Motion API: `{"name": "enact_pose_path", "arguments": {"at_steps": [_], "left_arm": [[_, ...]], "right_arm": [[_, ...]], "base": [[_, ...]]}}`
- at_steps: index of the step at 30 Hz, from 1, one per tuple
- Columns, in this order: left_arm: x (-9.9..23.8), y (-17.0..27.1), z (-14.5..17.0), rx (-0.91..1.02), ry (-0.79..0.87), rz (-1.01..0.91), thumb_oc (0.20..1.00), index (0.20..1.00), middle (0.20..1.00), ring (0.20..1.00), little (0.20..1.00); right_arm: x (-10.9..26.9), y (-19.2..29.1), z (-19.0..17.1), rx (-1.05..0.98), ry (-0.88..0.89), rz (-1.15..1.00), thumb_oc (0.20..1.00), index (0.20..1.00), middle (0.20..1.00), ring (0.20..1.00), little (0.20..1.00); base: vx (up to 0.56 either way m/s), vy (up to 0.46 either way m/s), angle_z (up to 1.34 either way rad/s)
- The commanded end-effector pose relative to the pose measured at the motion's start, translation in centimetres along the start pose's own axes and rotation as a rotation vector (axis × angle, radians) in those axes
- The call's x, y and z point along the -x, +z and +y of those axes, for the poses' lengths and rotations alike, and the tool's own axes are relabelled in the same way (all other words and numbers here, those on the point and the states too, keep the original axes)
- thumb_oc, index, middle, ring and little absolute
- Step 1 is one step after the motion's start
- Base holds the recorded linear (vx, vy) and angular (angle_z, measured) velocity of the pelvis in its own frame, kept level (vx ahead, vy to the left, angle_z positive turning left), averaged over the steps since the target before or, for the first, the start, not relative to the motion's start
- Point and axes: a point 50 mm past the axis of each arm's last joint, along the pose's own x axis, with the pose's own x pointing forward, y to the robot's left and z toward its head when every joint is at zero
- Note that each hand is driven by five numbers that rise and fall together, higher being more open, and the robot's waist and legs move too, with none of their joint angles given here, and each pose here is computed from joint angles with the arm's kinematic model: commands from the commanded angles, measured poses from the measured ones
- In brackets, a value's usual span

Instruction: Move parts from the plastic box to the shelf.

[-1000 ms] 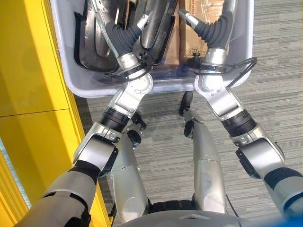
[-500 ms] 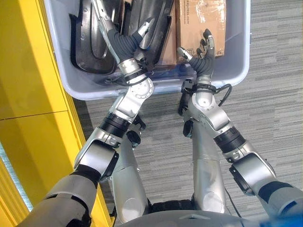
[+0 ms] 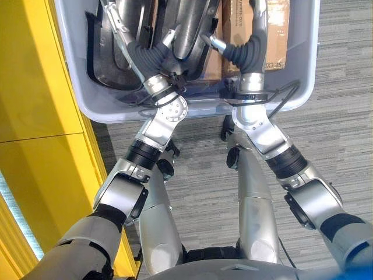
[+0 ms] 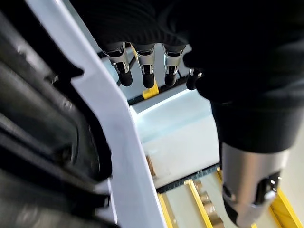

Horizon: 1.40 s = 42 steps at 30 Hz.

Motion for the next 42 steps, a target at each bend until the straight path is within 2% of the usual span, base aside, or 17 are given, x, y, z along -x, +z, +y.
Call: {"name": "enact_pose_path", "arguments": {"at_steps": [1,8,15,20,33,42], "left_arm": [[-0.6,1.5,0.5,0.061,-0.016,-0.082,1.0,1.0,1.0,1.0,1.0],[-0.3,0.5,1.6,0.004,-0.05,-0.058,1.0,1.0,1.0,1.0,1.0],[0.3,-0.2,2.1,0.0,-0.068,-0.049,1.0,1.0,1.0,1.0,1.0],[0.2,-0.2,1.8,0.008,-0.087,-0.052,1.0,1.0,1.0,1.0,1.0],[-0.5,1.0,0.3,0.046,-0.152,-0.093,1.0,1.0,1.0,1.0,1.0],[-0.9,1.8,-0.3,0.077,-0.17,-0.122,1.0,1.0,1.0,1.0,1.0]], "right_arm": [[-0.3,1.8,-0.6,-0.007,-0.032,-0.121,1.0,1.0,1.0,1.0,1.0],[-0.4,2.2,-1.0,-0.08,-0.012,-0.07,1.0,1.0,1.0,1.0,1.0],[0.9,-0.1,-0.4,-0.103,-0.032,0.12,1.0,1.0,1.0,1.0,1.0],[1.7,-2.0,-0.3,-0.087,-0.05,0.218,1.0,1.0,1.0,1.0,1.0],[2.9,-4.9,1.1,-0.076,0.125,0.418,1.0,1.0,1.0,1.0,1.0],[3.3,-6.3,1.3,-0.134,0.124,0.515,1.0,1.0,1.0,1.0,1.0]], "base": [[0.01,-0.01,0.1],[0.0,-0.002,0.04],[0.0,0.01,0.02],[0.0,0.0,0.0],[0.0,0.0,0.0],[-0.01,0.003,0.02]]}}
